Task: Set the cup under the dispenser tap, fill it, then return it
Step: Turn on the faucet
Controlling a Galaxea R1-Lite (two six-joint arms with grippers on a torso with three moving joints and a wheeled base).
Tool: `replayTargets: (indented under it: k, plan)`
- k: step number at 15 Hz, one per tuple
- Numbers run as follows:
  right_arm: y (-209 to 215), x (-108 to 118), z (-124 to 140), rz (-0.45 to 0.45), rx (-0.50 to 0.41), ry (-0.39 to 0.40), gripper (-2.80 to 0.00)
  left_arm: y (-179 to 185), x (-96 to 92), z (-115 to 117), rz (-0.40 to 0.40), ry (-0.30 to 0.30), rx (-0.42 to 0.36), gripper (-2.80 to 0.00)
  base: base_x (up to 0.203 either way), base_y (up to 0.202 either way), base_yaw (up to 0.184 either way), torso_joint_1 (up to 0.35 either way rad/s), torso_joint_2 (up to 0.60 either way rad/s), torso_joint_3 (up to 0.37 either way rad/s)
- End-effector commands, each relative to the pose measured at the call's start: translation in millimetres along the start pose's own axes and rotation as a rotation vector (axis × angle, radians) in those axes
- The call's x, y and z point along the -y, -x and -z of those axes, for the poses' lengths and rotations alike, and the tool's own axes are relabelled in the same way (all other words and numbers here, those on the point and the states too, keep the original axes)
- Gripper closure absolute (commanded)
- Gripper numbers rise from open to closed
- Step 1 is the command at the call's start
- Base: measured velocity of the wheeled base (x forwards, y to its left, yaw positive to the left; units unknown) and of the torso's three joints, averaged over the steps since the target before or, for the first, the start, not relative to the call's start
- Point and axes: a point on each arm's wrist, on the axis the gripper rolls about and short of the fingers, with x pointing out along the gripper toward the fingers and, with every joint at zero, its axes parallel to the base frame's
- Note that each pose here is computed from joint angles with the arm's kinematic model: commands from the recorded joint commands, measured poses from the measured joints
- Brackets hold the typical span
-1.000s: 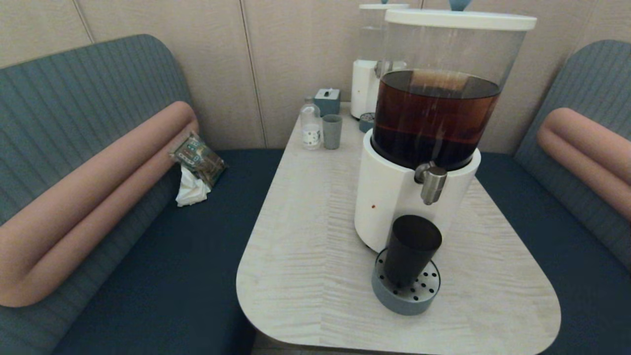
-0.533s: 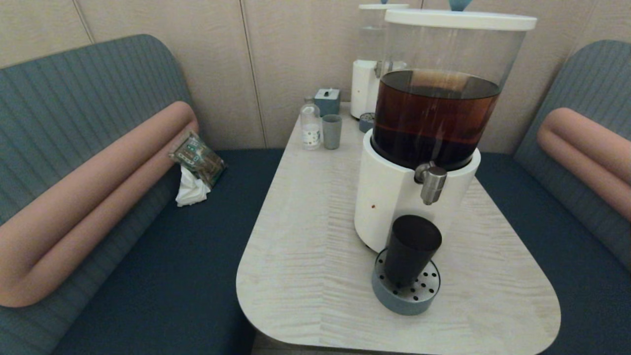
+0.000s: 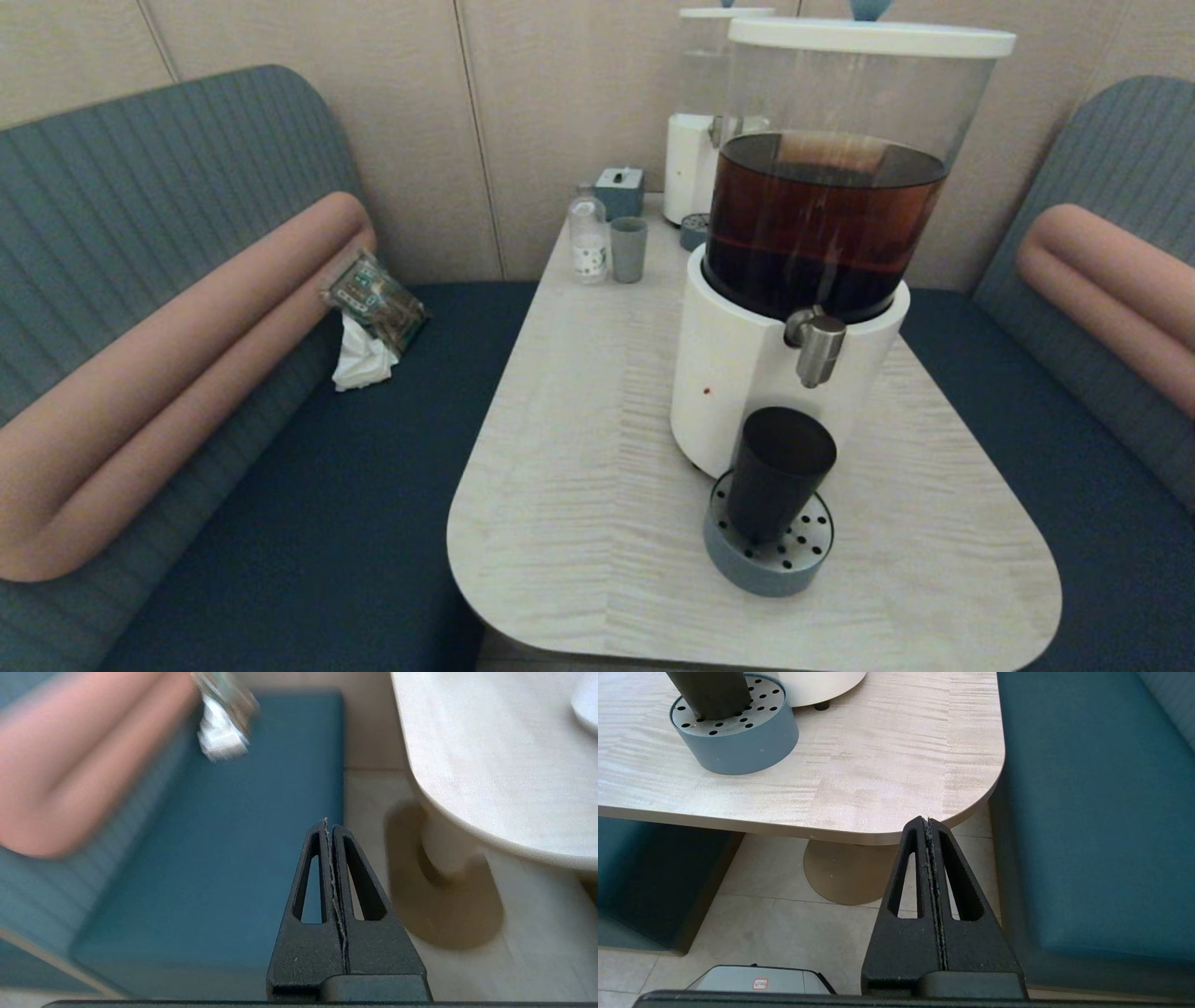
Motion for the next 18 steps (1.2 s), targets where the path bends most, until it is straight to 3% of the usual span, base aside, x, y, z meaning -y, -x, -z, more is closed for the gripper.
replayTargets:
  k: [1, 5, 18]
  plan:
    - [-0.1, 0.0, 0.0, -0.001, -0.002, 0.0, 0.0, -0.4, 0.1, 1.4, 0.003, -0.01, -0.005, 0.0, 0.0, 0.0, 0.0, 0.0, 0.0, 0.0]
    - [-0.1, 0.0, 0.0, -0.001, -0.002, 0.0, 0.0, -0.4, 0.0, 1.4, 0.0, 0.019, -0.005, 0.0, 0.0, 0.0, 0.0, 0.0, 0.0, 0.0]
    - [-0.2, 0.0, 0.3, -0.001, -0.001, 0.001, 0.0, -0.6, 0.0, 1.0, 0.0, 0.02, 0.002, 0.0, 0.0, 0.0, 0.0, 0.0, 0.0, 0.0]
